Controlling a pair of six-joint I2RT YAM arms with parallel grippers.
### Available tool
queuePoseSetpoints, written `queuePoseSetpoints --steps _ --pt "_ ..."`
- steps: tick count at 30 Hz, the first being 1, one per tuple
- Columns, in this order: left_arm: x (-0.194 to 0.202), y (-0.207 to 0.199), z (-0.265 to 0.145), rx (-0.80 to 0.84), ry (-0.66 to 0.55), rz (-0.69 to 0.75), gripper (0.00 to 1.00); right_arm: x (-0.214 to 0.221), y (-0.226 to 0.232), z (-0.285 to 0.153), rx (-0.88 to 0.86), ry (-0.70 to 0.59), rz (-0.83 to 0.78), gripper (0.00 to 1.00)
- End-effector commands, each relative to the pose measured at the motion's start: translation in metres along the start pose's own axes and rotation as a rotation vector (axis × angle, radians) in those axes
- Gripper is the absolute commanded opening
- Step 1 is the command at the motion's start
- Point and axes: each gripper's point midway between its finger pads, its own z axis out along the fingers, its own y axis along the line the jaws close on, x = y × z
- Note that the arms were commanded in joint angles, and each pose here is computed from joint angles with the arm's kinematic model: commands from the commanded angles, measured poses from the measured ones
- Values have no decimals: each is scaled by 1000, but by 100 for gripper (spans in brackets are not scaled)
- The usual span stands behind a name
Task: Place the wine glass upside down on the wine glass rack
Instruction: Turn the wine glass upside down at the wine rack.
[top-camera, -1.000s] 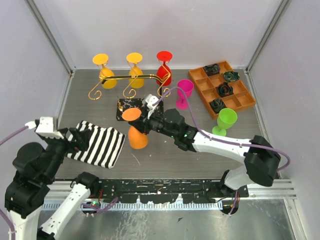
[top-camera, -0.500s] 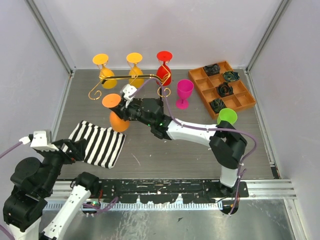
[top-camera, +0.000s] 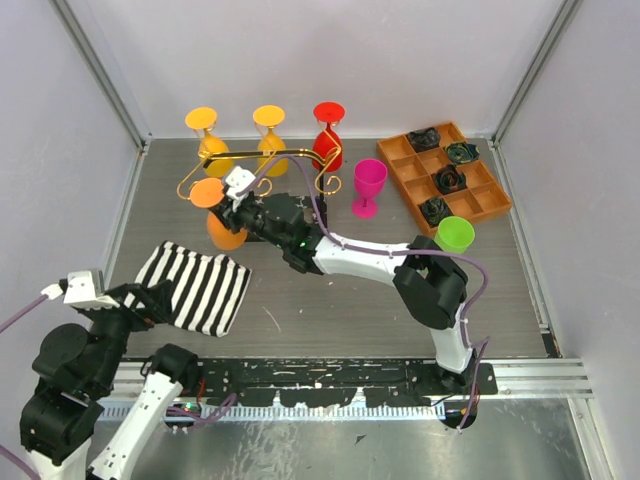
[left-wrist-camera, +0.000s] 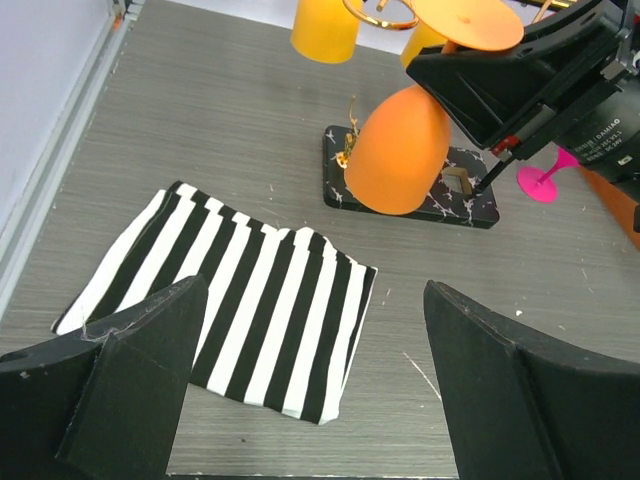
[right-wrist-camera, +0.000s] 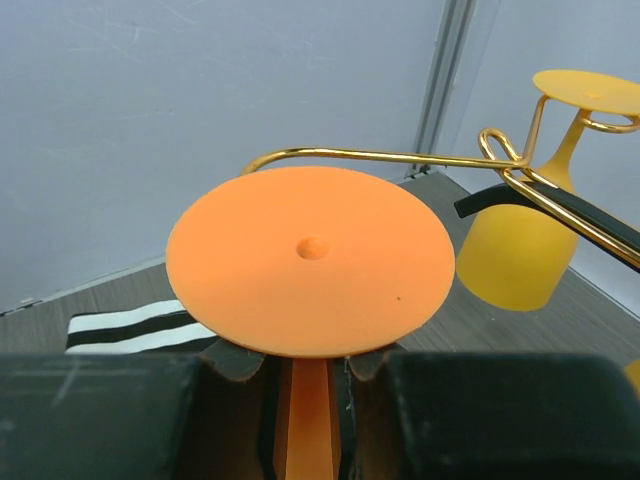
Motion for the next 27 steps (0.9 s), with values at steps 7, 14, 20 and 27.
queuePoseSetpoints --steps 7,14,20,27 --pt "9 -2 20 -13 -41 -58 94 -34 -16 22 83 -103 -75 1" --pt "14 8 19 -59 -32 -26 93 -29 -16 34 85 -108 -75 1" --pt "14 7 18 -47 -39 -25 93 -24 -16 42 82 -105 -92 1" --pt "15 5 20 -43 -31 -17 93 -24 -13 48 59 -119 -109 4"
